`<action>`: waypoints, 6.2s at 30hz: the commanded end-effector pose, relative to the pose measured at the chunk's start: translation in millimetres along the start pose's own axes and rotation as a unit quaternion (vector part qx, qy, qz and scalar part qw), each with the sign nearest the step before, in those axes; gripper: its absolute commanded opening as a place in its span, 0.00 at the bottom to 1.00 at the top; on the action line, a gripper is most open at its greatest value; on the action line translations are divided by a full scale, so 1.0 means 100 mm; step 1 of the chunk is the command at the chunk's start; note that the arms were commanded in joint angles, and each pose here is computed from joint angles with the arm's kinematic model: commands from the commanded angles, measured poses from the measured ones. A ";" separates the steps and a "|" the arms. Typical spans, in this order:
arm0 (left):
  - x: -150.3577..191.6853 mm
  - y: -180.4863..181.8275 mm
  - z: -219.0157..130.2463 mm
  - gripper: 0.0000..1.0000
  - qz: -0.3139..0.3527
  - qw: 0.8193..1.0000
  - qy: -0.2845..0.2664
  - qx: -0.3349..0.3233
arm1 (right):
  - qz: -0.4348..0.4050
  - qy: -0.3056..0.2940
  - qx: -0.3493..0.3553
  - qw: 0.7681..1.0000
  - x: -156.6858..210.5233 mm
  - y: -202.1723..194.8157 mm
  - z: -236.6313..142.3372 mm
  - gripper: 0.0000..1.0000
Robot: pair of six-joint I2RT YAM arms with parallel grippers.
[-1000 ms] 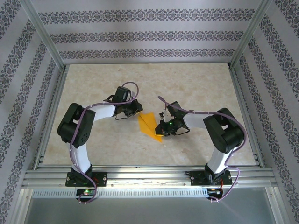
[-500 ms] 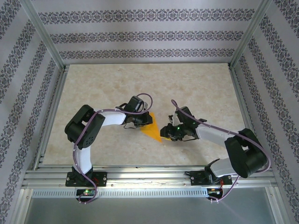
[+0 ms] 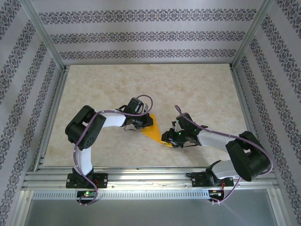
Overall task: Fold a paper plane with a square sheet of paper (pick it up from the middle)
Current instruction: Turn over the paper at the center of the table, then fold the wing for the fifth time at the center of the table.
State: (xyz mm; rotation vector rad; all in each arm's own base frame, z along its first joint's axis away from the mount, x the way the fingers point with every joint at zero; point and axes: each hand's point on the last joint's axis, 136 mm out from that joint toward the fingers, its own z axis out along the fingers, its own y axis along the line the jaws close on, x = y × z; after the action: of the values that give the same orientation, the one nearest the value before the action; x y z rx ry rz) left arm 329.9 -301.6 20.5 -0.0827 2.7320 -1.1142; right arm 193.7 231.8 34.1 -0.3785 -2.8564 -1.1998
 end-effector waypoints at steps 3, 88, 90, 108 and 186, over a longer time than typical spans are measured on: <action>0.10 0.30 0.07 0.10 -0.040 0.999 0.015 -0.022 | 0.016 0.009 -0.004 1.000 0.02 -0.01 0.11 0.32; -0.58 -0.48 -1.60 0.43 0.069 0.965 -0.248 -0.043 | -0.424 -0.219 0.261 0.839 -0.83 0.49 -1.32 0.00; -0.58 -0.45 -1.65 0.43 0.067 0.964 -0.255 -0.046 | -0.461 -0.230 0.309 0.800 -0.86 0.53 -1.41 0.00; -0.58 -0.08 -1.94 0.43 -0.009 0.946 -0.318 -0.057 | -0.547 -0.126 0.442 0.700 -0.73 0.36 -0.68 0.05; -0.45 -0.05 -1.32 0.22 -0.057 0.981 -0.187 0.023 | -0.122 0.043 -0.036 0.991 -0.55 0.52 0.37 0.13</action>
State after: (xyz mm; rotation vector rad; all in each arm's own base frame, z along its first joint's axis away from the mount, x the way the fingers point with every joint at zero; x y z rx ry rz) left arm 335.5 -198.9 106.5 -0.4284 2.4428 -0.9699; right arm 262.5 274.5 42.6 0.0753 -2.9035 -1.3005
